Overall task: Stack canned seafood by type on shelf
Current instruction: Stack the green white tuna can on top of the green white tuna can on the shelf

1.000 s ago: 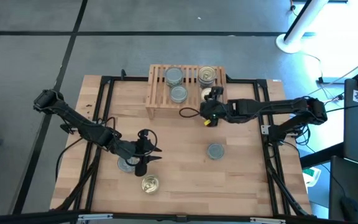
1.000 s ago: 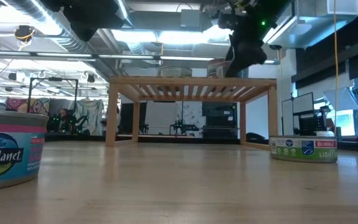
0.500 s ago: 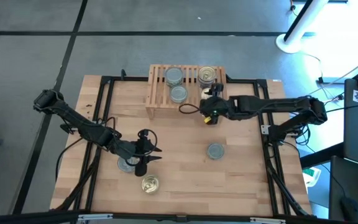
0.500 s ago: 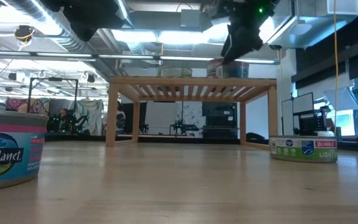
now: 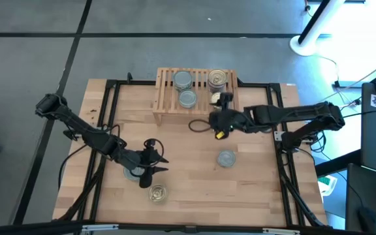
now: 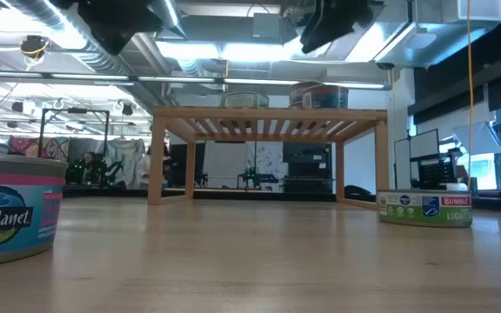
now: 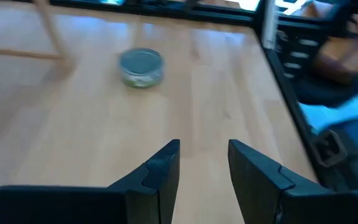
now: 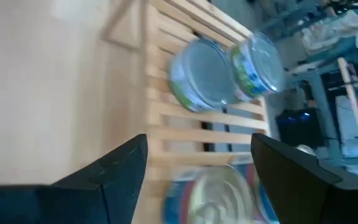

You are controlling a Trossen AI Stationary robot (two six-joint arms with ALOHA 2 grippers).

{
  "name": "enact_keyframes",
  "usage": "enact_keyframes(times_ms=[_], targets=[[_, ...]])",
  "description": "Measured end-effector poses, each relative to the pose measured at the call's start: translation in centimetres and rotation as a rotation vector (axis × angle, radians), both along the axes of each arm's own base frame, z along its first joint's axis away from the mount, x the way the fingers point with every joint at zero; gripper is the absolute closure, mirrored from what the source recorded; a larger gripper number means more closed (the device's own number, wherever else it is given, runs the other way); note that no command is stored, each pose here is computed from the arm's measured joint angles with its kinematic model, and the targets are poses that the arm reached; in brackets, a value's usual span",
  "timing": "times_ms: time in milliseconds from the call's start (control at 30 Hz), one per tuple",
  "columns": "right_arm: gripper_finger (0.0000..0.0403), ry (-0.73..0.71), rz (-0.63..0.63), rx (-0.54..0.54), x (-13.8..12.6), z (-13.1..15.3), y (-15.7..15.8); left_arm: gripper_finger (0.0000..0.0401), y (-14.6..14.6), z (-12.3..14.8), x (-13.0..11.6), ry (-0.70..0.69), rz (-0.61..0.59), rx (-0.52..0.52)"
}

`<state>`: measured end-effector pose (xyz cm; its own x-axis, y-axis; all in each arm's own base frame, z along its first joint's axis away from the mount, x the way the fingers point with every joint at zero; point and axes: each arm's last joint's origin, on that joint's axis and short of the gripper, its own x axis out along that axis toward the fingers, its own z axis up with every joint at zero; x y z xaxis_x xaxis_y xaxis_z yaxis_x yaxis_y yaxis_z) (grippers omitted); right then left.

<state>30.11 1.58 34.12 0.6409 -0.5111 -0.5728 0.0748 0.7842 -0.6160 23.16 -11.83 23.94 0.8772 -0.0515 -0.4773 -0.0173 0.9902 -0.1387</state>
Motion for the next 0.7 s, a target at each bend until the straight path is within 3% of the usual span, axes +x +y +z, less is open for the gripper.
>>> enact_keyframes(times_ms=[133, 300, 400, 533, 700], targets=[[0.0116, -0.051, 0.058, 0.156, -0.1, -0.1, 2.3, 0.0270, -0.8, -0.1, -0.4, 0.016, -0.071, -0.023], [0.0116, -0.083, 0.172, 0.508, -0.3, -0.2, 5.3, 0.0270, -1.9, -0.1, -1.0, 0.027, -0.099, -0.067], [0.0116, -0.030, 0.288, 0.643, -0.7, -0.3, 7.2, 0.0270, -2.5, -0.1, -1.4, 0.034, -0.103, -0.112], [0.0116, 0.032, 0.357, 0.703, -1.3, -1.0, 10.0, 0.0270, -3.1, -0.1, -1.9, 0.041, -0.114, -0.143], [0.0116, 0.041, 0.300, 0.688, -2.0, -2.2, 13.5, 0.0270, -3.3, 0.0, -1.9, 0.032, -0.125, -0.142]])
